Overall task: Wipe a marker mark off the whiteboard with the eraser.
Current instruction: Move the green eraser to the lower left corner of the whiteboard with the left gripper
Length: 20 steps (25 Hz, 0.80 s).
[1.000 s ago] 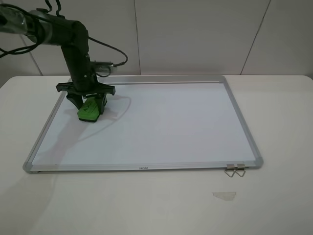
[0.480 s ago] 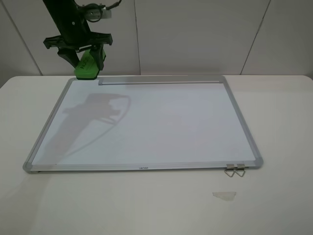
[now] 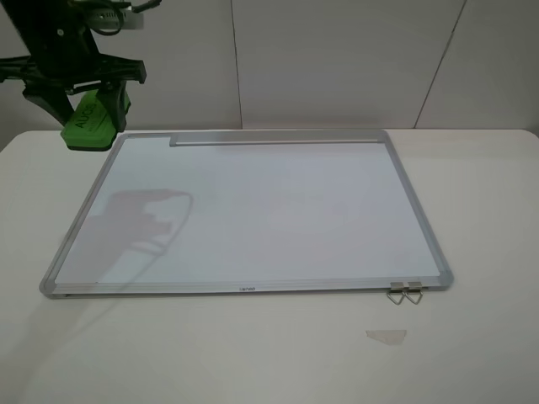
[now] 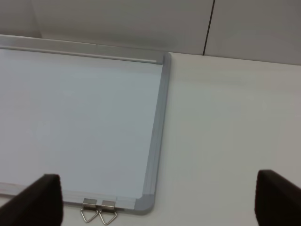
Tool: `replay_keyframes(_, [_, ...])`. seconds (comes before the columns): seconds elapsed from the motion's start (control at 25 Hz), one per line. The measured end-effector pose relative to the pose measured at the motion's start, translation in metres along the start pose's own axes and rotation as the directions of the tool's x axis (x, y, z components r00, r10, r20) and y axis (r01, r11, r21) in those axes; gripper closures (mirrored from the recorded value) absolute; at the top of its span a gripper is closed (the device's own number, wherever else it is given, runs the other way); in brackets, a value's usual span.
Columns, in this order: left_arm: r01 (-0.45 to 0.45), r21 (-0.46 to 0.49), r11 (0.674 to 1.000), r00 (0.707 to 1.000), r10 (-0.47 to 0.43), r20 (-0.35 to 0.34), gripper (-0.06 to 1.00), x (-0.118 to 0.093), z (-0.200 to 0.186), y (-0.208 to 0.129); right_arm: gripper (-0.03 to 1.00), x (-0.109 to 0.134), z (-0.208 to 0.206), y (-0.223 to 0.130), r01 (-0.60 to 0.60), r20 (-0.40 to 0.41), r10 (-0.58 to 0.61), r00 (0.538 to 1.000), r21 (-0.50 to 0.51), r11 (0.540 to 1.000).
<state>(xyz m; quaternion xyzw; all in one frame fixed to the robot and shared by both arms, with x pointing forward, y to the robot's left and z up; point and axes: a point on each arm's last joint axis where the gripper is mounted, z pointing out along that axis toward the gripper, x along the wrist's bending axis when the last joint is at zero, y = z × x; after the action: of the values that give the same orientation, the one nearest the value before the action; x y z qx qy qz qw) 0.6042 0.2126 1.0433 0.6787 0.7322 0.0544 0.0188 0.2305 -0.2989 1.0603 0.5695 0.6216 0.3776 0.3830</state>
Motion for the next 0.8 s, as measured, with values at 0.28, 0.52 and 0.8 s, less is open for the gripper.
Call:
replay_keyframes(0.28, [0.085,0.055,0.995,0.995,-0.081,-0.056,0.34,0.023,0.019,-0.064,0.15,0.0,0.0,0.0,0.0,0.0,0.0,1.0,0.0,1.0])
replay_keyframes(0.52, [0.2,0.025,0.979,0.979,-0.199,-0.036,0.34,0.036,0.056,-0.112,0.15,0.0,0.0,0.0,0.0,0.0,0.0,1.0,0.0,1.0])
replay_keyframes(0.8, [0.237,-0.006,0.971,0.971,-0.237,-0.02,0.34,0.044,0.101,-0.146,0.15,0.0,0.0,0.0,0.0,0.0,0.0,1.0,0.0,1.0])
